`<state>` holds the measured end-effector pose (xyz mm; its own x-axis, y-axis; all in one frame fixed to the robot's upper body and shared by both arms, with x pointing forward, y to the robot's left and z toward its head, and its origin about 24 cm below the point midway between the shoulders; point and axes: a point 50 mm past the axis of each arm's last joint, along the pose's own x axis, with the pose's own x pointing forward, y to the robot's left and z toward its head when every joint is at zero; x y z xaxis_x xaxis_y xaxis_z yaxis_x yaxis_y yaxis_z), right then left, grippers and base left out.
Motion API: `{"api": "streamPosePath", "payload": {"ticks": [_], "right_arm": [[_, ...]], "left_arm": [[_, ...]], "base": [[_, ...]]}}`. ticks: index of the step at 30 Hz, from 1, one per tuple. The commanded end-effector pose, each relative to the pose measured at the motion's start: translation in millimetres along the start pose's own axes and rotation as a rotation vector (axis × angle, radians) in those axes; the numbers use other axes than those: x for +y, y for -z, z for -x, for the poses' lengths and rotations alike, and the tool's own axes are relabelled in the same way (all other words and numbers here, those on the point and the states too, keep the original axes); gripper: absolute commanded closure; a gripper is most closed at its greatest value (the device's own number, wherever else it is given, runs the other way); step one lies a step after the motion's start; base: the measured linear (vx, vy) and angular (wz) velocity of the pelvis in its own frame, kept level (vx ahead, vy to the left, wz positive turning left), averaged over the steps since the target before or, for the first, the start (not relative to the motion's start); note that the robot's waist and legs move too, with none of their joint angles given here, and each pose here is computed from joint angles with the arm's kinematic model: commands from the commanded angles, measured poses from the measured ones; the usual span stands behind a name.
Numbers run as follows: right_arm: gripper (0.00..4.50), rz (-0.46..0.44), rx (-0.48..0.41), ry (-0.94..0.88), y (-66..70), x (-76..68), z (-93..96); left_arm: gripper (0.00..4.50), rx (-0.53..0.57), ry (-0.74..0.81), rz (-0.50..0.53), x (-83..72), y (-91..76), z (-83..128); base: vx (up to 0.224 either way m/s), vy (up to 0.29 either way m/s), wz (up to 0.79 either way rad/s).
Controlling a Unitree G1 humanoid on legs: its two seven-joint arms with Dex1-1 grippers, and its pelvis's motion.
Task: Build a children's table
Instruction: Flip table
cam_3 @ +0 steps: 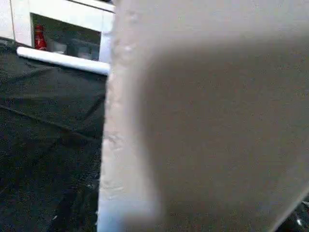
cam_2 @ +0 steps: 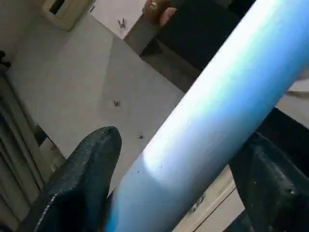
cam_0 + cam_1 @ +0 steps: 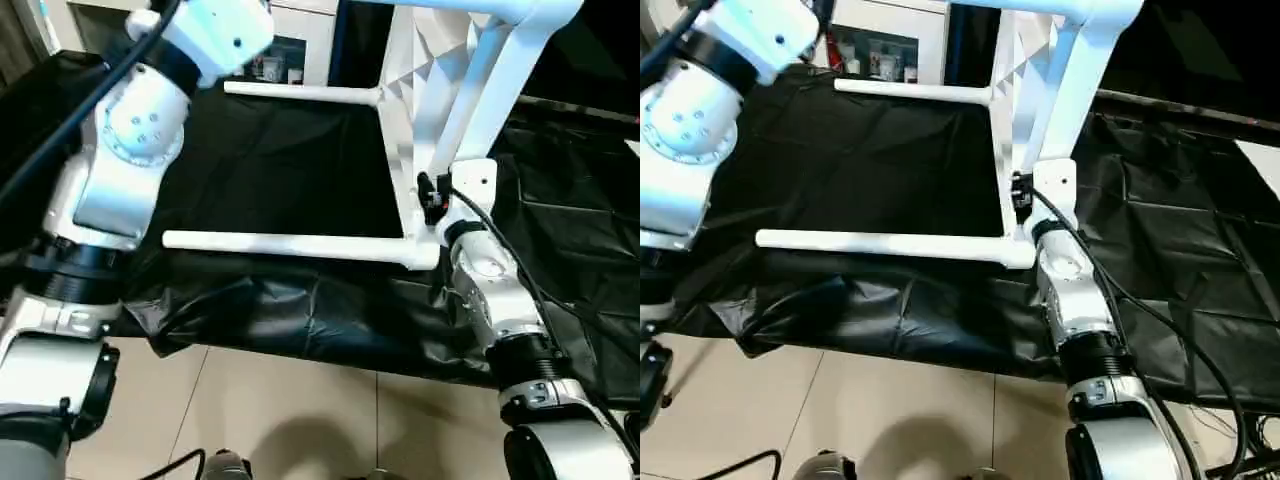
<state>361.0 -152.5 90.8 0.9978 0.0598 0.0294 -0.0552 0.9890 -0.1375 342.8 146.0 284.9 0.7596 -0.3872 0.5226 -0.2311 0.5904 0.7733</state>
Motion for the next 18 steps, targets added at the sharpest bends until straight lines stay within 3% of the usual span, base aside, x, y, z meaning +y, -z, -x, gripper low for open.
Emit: {"api": "streamPosePath", "payload": {"ticks": [1,5,8,13,14,15,18], "right_arm": [[2.46,0.056,-0.067,-0.014,-15.4,-4.9,-2.9],[2.46,0.083,-0.086,-0.014,-20.9,-8.0,-4.4],[2.46,0.134,-0.114,-0.009,-30.5,-17.8,-5.7],[2.46,0.25,-0.177,0.02,-64.3,-55.2,-9.5],[2.46,0.285,-0.192,0.023,-76.9,-66.5,-10.6],[2.48,0.292,-0.195,0.022,-79.3,-68.3,-10.9],[2.52,0.395,-0.217,-0.011,-106.2,-84.5,-12.2]], "left_arm": [[1.07,0.0,-0.01,0.083,-4.2,-1.7,3.0],[1.17,0.031,-0.027,0.118,-3.2,3.6,6.1],[1.23,0.079,-0.082,0.208,1.5,10.9,8.6],[1.24,0.176,-0.205,0.432,4.9,23.6,11.9],[1.24,0.204,-0.235,0.495,4.1,27.3,13.0],[1.24,0.209,-0.238,0.504,3.7,27.9,13.3],[1.24,0.262,-0.262,0.593,-2.2,34.3,17.2]], "base": [[0.0,0.0,0.0],[0.0,0.0,0.0],[0.0,0.0,0.0],[0.0,0.0,0.0],[0.0,0.0,0.0],[0.0,0.0,0.0],[0.0,0.0,0.0]]}}
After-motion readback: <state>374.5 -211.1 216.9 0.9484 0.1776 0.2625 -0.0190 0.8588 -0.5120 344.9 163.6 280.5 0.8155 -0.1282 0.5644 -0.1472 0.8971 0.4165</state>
